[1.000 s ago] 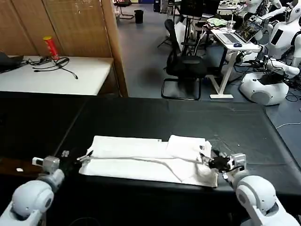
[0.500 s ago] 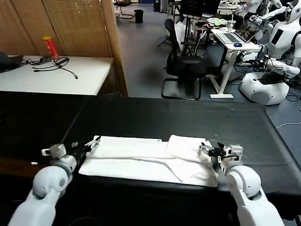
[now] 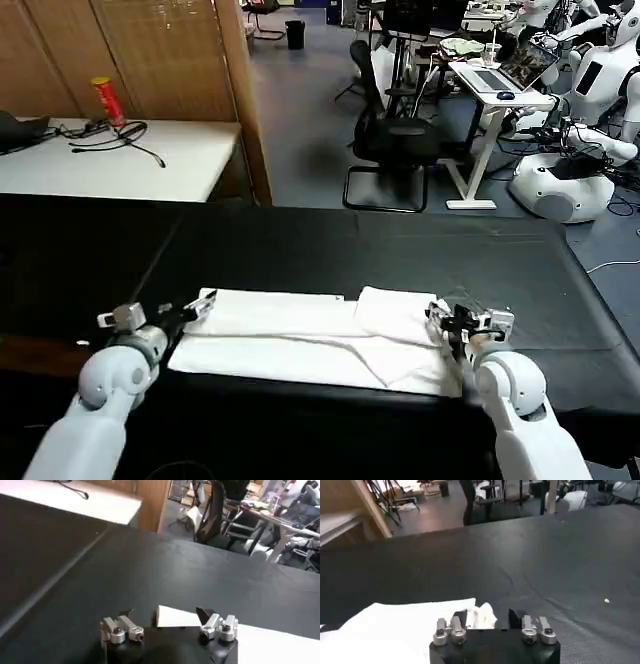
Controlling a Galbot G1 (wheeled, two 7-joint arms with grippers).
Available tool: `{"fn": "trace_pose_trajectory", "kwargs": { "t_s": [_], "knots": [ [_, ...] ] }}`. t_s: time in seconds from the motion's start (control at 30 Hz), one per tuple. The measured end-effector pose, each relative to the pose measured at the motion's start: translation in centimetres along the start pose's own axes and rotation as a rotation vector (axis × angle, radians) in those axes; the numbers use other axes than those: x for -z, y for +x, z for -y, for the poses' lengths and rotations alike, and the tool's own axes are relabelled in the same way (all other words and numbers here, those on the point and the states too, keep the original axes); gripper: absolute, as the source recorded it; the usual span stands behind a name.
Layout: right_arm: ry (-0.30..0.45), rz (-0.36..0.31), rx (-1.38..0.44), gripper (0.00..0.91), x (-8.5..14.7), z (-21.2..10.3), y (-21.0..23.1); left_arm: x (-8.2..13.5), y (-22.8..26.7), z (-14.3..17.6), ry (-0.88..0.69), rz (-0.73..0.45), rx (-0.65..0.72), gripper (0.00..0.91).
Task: Fold and organize the clothes.
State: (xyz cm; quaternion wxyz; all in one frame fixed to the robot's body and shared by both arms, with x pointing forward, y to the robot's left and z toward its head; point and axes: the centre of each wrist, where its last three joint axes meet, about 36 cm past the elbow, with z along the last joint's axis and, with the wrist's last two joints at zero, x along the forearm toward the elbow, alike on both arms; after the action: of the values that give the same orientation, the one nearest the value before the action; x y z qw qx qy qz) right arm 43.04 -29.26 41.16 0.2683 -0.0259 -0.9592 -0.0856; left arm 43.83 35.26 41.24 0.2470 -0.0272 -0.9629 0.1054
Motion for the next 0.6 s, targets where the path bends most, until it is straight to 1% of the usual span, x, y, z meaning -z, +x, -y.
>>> {"fn": "trace_pose_trajectory", "kwargs": {
  "t_s": [0.07,0.17,0.2,0.23,0.4,0.5,0.6],
  "knots": [
    [-0.004,-0.003,0.0,0.332,-0.2,-0.1,0.0,-0.2,-0.4,0.1,-0.01,-0.003,0.006,0.156],
    [-0.007,-0.007,0.002,0.244,-0.5,-0.3,-0.1,-0.5,-1.0,0.2,-0.031,-0.001,0.012,0.137],
    [-0.009,-0.007,0.002,0.156,-0.5,-0.4,-0.1,-0.6,-1.2,0.3,-0.034,-0.003,0.013,0.059],
    [-0.01,-0.006,0.002,0.098,-0.6,-0.4,-0.2,-0.7,-1.4,0.3,-0.037,-0.006,0.015,0.0],
    [0.001,0.028,-0.008,0.059,-0.7,-0.7,-0.8,-1.2,-2.5,0.5,-0.09,0.019,0.032,0.0],
    [0.007,0.047,-0.016,0.059,-0.6,-0.7,-1.4,-1.5,-3.2,0.8,-0.138,0.039,0.046,0.0],
    [0.009,0.06,-0.024,0.059,0.0,-0.4,-2.2,-1.6,-4.0,1.0,-0.144,0.048,0.049,0.0]
  ]
}}
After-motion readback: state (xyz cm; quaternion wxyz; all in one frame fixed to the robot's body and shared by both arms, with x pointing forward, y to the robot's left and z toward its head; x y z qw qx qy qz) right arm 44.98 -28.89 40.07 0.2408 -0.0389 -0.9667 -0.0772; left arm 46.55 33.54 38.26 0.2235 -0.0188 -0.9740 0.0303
